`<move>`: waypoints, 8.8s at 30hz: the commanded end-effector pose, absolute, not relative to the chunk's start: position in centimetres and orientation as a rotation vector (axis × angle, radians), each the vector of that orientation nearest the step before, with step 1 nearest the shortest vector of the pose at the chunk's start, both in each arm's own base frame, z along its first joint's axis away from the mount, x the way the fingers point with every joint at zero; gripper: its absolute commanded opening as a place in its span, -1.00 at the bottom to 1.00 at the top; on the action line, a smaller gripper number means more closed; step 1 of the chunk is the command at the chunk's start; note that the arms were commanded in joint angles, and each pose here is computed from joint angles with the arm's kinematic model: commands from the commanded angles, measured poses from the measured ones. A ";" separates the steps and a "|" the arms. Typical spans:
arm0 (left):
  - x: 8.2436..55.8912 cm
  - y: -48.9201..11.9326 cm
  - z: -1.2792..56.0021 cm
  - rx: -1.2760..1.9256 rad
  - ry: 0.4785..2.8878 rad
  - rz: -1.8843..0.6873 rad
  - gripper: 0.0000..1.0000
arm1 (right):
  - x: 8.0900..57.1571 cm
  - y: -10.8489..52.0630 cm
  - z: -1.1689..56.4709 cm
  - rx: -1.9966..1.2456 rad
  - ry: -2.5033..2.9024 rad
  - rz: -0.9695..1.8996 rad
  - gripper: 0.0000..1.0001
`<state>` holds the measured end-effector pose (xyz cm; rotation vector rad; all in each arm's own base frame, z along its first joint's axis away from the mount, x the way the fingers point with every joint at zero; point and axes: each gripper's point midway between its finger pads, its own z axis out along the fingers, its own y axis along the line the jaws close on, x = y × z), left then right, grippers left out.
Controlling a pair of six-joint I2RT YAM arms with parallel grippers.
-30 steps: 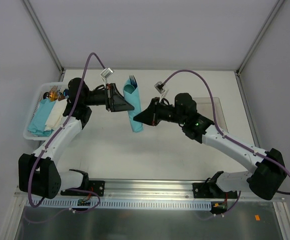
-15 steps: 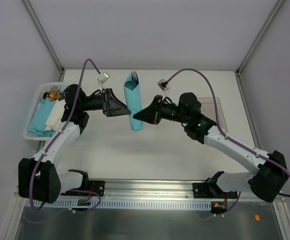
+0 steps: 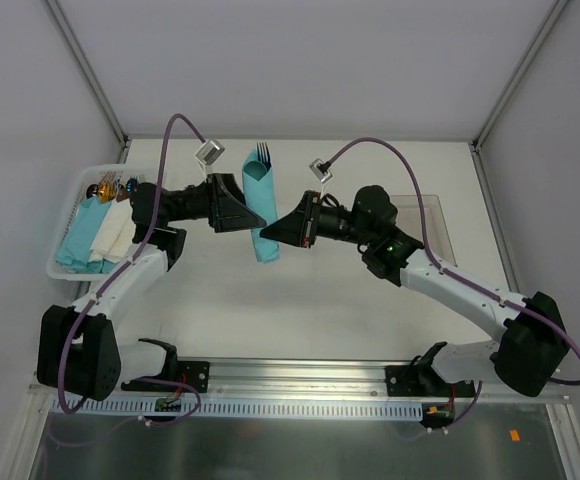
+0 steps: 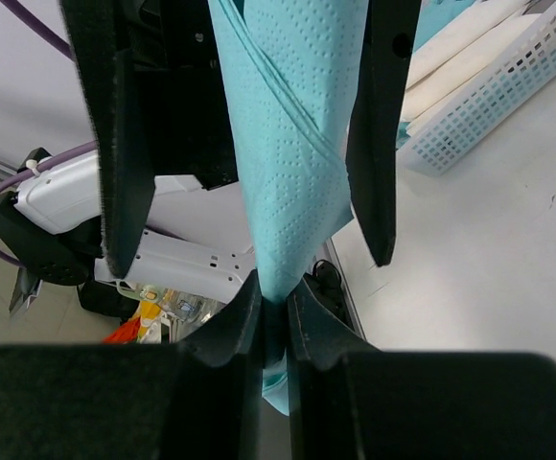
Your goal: Place the utensils on the paper napkin and roll it up
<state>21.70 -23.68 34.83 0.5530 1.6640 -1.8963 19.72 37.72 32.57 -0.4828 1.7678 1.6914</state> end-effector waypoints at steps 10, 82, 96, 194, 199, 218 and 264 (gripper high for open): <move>21.7 -23.9 36.6 0.597 1.623 -1.878 0.00 | 19.0 37.6 35.3 -0.529 1.648 1.719 -1.00; 20.1 -24.0 34.5 0.690 1.673 -1.839 -1.00 | 23.7 36.0 38.2 -0.430 1.662 1.626 -1.00; 20.6 -24.2 34.9 0.684 1.667 -1.839 -1.00 | 23.0 35.6 36.4 -0.417 1.726 1.633 -0.50; 29.6 -7.9 29.8 0.214 1.848 -1.657 -1.00 | 18.8 34.7 29.3 -0.527 1.921 1.569 0.14; 30.1 -9.6 29.0 0.132 1.942 -1.518 -1.00 | 19.0 34.6 29.2 -0.514 1.926 1.557 0.14; 32.5 -4.3 23.4 0.486 2.525 -0.961 -1.00 | 19.5 33.8 28.9 -0.501 1.951 1.516 0.11; 30.7 6.7 12.4 -0.013 2.737 -1.232 -1.00 | 20.4 33.8 25.8 -0.466 2.042 1.502 0.09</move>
